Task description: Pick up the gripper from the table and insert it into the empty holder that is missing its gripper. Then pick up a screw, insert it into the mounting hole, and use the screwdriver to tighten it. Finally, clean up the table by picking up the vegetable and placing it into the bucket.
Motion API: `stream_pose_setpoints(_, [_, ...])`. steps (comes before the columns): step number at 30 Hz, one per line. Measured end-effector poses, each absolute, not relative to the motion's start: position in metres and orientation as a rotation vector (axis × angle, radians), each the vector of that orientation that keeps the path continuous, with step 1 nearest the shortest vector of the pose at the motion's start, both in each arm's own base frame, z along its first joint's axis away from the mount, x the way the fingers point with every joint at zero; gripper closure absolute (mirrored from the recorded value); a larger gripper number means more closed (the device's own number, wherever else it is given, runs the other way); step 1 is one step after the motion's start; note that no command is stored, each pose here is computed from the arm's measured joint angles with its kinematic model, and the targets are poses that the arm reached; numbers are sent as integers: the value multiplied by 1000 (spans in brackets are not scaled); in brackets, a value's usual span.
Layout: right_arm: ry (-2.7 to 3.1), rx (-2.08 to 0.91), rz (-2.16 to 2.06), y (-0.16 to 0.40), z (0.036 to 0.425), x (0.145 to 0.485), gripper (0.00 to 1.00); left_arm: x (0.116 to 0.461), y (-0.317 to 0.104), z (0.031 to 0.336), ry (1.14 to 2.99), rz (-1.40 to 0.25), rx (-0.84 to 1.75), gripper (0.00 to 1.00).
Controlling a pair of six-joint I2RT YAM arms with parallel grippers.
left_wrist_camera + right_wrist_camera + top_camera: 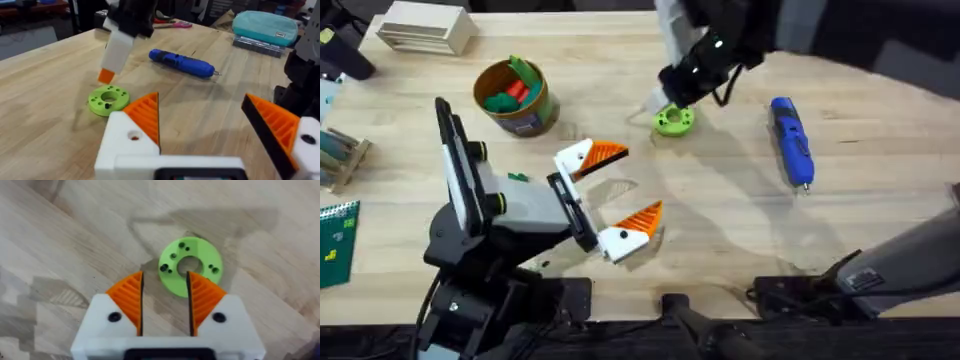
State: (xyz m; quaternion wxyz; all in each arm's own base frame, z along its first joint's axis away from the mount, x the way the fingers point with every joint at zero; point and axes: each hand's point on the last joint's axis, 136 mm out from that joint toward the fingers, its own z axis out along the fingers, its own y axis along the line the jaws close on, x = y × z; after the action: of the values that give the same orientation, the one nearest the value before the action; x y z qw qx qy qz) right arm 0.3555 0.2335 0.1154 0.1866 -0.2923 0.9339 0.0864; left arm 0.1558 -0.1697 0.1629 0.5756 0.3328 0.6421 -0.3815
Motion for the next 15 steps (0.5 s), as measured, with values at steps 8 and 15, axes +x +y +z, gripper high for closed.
stream_pose_setpoints(8, [2700,-919,215,245,76,346,781,156,-170,163,1504,-893,779,14])
stream_pose_setpoints(15, [2701,-920,188,244,70,349,845,156,-170,163,1504,-893,779,13])
